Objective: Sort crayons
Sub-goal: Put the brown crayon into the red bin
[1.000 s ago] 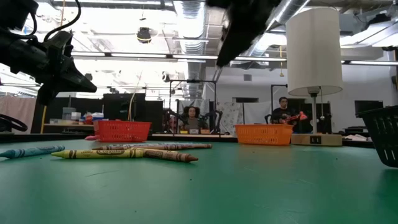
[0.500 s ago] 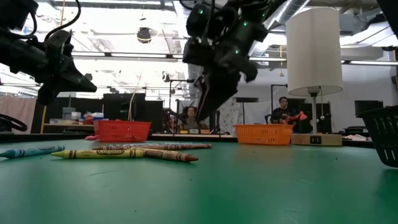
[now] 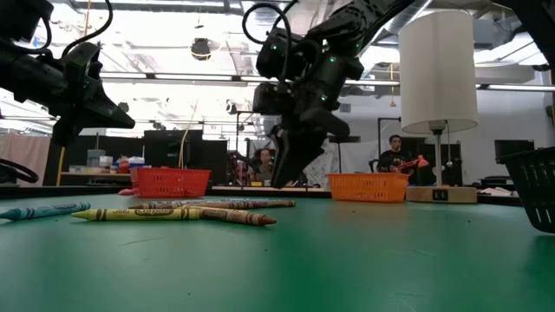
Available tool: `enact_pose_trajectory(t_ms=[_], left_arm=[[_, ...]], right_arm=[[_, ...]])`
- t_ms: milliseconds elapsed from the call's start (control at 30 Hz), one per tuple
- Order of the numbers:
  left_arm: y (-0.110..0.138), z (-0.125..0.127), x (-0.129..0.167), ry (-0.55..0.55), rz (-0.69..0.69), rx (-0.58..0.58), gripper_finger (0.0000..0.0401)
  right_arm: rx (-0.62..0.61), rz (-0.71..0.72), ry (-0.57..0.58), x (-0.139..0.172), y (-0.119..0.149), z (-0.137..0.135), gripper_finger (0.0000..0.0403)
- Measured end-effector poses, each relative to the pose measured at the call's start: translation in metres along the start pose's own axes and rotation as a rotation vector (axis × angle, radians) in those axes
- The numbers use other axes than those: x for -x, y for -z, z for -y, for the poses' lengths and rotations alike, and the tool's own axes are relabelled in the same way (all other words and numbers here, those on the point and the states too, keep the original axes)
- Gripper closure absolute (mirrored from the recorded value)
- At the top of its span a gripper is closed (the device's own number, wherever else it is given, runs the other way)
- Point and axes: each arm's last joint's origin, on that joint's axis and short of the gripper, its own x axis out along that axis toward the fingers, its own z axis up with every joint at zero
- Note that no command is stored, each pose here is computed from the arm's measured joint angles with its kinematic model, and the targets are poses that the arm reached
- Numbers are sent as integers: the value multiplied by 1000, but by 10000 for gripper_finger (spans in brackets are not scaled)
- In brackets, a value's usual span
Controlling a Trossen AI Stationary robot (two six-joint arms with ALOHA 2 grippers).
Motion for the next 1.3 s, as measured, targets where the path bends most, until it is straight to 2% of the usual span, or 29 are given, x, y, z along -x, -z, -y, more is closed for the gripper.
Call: enact_pose_trajectory(t_ms=[233, 400, 667, 833, 1033, 1300], left_arm=[[0, 0, 0, 0, 0, 0, 401], [0, 0, 0, 0, 0, 0, 401], [0, 0, 0, -1, 1, -12, 401], [0, 0, 0, -1, 1, -20, 401], [0, 0, 0, -1, 1, -20, 401], [0, 0, 0, -1, 1, -20, 401]], right_arm=[[44, -36, -16, -5, 5, 0, 305], [43, -65, -31, -20, 10, 1, 305], [30, -93, -21, -21, 12, -2, 311], [19, -107, -26, -21, 14, -1, 329], [-28, -118, -28, -22, 13, -5, 391], [-122, -141, -32, -10, 2, -3, 399]])
